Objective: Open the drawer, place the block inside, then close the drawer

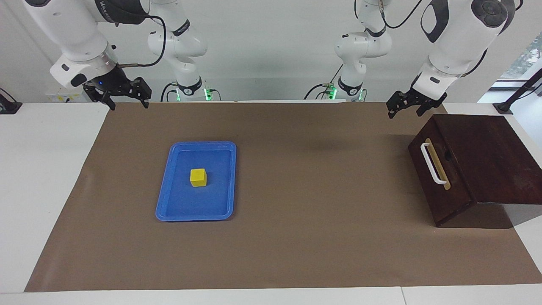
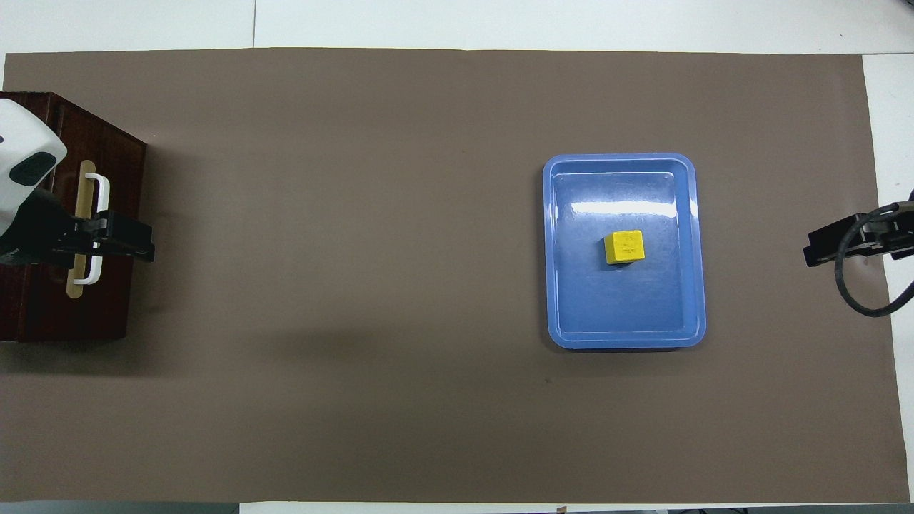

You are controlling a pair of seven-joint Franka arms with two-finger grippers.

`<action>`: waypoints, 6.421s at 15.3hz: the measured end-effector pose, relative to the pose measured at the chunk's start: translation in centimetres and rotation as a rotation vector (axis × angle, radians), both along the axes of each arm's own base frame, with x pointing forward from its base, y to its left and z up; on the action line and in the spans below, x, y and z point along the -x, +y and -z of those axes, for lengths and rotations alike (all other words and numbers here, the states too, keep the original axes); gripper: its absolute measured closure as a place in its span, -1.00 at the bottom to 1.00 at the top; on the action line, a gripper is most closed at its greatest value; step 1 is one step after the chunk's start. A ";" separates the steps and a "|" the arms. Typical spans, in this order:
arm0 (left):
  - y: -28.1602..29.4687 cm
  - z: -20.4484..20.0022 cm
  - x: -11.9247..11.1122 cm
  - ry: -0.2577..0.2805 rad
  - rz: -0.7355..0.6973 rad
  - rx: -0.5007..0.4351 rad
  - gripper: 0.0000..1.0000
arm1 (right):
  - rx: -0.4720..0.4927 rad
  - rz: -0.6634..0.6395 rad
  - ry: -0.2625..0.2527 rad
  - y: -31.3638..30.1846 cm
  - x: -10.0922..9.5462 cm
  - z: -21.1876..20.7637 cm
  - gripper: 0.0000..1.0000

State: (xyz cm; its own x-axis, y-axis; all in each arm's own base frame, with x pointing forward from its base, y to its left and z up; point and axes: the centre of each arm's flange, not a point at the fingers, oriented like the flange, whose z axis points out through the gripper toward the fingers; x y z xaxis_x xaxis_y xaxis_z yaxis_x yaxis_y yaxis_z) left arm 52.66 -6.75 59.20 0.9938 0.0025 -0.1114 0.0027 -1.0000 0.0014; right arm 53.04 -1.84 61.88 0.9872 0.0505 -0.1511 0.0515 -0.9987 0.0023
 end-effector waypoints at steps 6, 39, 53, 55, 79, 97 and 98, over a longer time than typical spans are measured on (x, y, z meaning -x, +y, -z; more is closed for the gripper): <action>0.0 0.0 0.0 -0.001 0.000 0.000 -1.00 | 0.000 0.001 -0.002 -0.1 0.0 -0.1 -1.00; 5.4 20.0 -6.3 -0.121 0.281 -0.337 -1.00 | -0.370 1.413 0.574 -3.1 -2.9 32.2 -1.00; -0.6 20.3 -4.9 -0.116 0.387 -0.335 -1.00 | -0.420 1.417 0.530 -0.1 -6.6 33.4 -1.00; -2.5 20.3 -4.3 -0.099 0.407 -0.337 -1.00 | -0.419 1.424 0.517 -0.1 -6.6 33.6 -1.00; -8.0 17.5 -2.8 -0.060 0.379 -0.316 -1.00 | -0.401 1.448 0.510 0.9 -6.8 34.2 -0.10; -15.9 3.1 -2.0 -0.100 -0.790 -0.100 -1.00 | -0.464 1.579 0.503 26.3 -9.7 9.7 -0.10; -16.3 2.9 -1.9 -0.103 -0.873 -0.101 -1.00 | -0.473 1.586 0.498 28.5 -9.2 9.7 -0.10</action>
State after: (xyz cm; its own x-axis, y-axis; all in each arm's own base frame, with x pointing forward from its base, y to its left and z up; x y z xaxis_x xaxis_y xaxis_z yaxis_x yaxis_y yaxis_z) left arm 54.55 -23.08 56.26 0.6380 0.7698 0.0200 0.7697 -0.6368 -0.0450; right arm 62.22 26.66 52.22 -0.0184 -0.7207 -0.6930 -0.9998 0.0178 0.0081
